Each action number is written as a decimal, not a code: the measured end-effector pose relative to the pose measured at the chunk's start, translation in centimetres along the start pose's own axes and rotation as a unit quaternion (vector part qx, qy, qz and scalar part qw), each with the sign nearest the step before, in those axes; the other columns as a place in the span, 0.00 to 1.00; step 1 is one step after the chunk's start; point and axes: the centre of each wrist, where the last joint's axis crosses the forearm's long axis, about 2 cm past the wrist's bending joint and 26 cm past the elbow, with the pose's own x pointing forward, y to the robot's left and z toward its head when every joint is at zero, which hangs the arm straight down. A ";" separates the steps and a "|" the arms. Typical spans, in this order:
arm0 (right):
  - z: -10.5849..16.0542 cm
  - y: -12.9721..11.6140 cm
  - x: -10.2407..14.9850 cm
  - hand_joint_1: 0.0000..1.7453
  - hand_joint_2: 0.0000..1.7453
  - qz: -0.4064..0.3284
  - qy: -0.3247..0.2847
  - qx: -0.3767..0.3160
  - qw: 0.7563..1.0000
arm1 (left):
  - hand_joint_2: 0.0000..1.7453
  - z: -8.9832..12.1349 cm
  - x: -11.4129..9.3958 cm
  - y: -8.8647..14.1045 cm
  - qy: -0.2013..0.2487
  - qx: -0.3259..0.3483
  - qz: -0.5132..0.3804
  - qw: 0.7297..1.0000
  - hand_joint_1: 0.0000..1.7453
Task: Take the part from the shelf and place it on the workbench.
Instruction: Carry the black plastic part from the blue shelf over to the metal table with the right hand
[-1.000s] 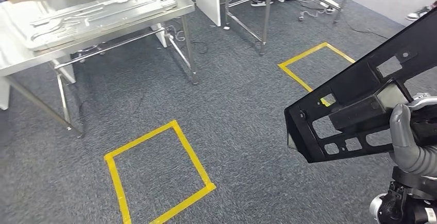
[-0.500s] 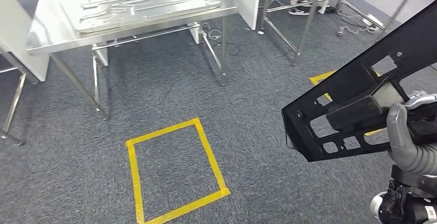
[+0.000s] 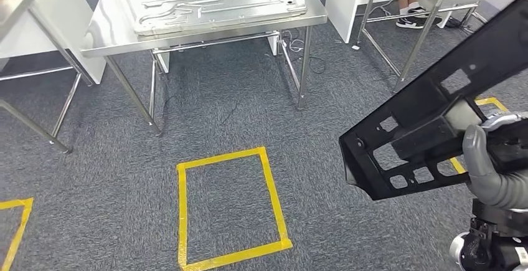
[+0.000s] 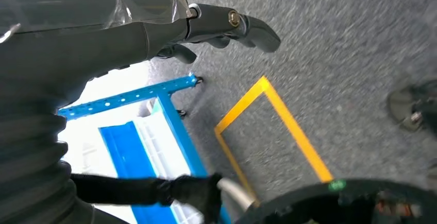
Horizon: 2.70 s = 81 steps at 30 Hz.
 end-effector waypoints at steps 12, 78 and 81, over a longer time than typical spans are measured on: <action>-0.3 0.2 0.0 1.00 1.00 0.015 0.006 0.023 1.000 | 1.00 0.0 0.0 0.1 -0.002 0.000 0.001 1.000 0.00; -10.7 4.3 -9.3 1.00 1.00 0.211 0.092 0.101 0.968 | 1.00 0.0 0.4 0.7 0.019 0.014 -0.074 0.997 0.00; -10.8 4.9 -9.5 1.00 1.00 0.213 0.095 0.102 0.967 | 1.00 0.0 0.3 0.7 0.026 0.014 -0.081 0.996 0.00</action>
